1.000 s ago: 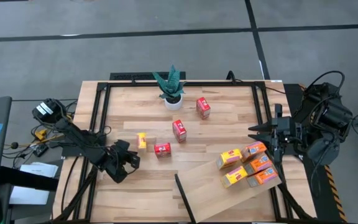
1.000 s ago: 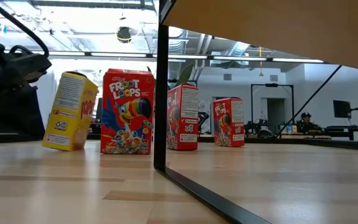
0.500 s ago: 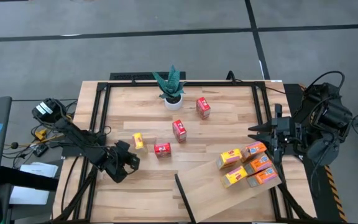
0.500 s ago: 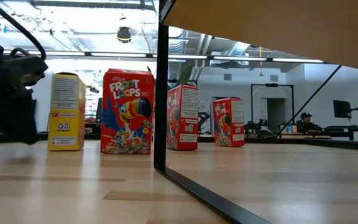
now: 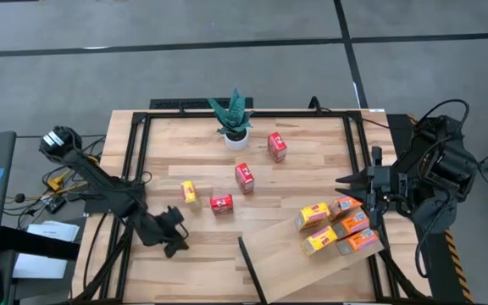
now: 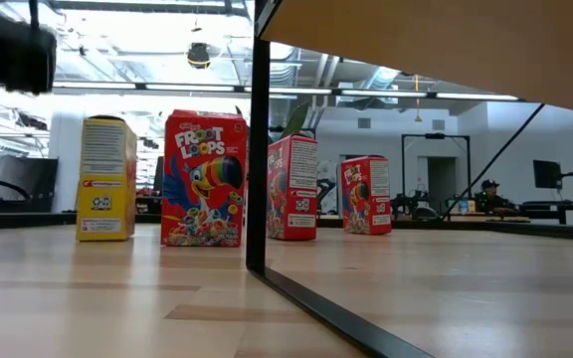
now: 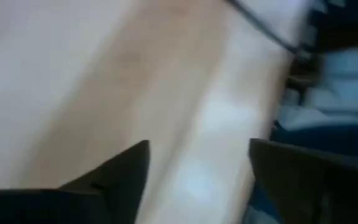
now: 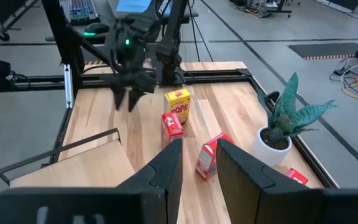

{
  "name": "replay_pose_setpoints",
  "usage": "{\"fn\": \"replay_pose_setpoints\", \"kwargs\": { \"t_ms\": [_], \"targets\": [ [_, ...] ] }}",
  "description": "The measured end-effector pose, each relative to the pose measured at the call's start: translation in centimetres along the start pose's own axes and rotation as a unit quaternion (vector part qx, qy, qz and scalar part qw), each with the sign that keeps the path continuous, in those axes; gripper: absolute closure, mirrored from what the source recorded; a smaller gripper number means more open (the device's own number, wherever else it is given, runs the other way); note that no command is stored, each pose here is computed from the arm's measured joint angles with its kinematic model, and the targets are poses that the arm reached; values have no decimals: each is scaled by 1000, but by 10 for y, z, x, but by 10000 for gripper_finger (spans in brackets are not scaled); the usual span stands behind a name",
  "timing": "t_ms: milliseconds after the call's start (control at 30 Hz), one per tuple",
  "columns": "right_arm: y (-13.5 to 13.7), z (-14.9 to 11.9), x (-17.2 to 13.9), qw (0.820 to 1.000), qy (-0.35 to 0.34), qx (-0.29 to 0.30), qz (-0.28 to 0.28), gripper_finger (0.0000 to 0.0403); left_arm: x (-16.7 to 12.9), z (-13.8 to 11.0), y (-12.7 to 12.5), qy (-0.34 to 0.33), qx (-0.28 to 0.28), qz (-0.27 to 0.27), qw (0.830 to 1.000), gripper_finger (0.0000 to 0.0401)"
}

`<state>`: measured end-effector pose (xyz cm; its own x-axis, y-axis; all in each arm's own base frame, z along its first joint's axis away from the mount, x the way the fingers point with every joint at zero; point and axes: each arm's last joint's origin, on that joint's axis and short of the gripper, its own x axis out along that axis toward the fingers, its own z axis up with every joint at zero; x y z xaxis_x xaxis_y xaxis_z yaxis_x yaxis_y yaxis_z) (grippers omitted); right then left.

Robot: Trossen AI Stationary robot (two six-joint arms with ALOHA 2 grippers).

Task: Stack cereal on shelf
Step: Put the yellow cereal box on the shelf aligned with the other yellow cereal boxes

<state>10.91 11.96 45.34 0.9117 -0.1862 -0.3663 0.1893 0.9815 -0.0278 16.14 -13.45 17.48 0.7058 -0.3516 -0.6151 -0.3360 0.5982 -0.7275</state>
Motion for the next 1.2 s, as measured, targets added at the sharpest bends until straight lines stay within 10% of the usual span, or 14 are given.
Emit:
{"fn": "replay_pose_setpoints", "kwargs": {
  "t_ms": [300, 600, 900, 1200],
  "targets": [
    [-1, -1, 0, 1000, 3, -4, 0, 280, -33, 28, -35, 91, 83, -71, 990, 72],
    [-1, -1, 0, 1000, 4, -3, 2, 280, -96, 88, -85, -37, 237, -20, 971, 81],
    [-1, -1, 0, 1000, 8, -5, 5, 280, -118, 112, -95, -155, 414, 97, 892, 81],
    [-1, -1, 0, 1000, 8, -5, 5, 280, -111, 124, -74, -31, 539, 113, 834, 82]
  ]
}}
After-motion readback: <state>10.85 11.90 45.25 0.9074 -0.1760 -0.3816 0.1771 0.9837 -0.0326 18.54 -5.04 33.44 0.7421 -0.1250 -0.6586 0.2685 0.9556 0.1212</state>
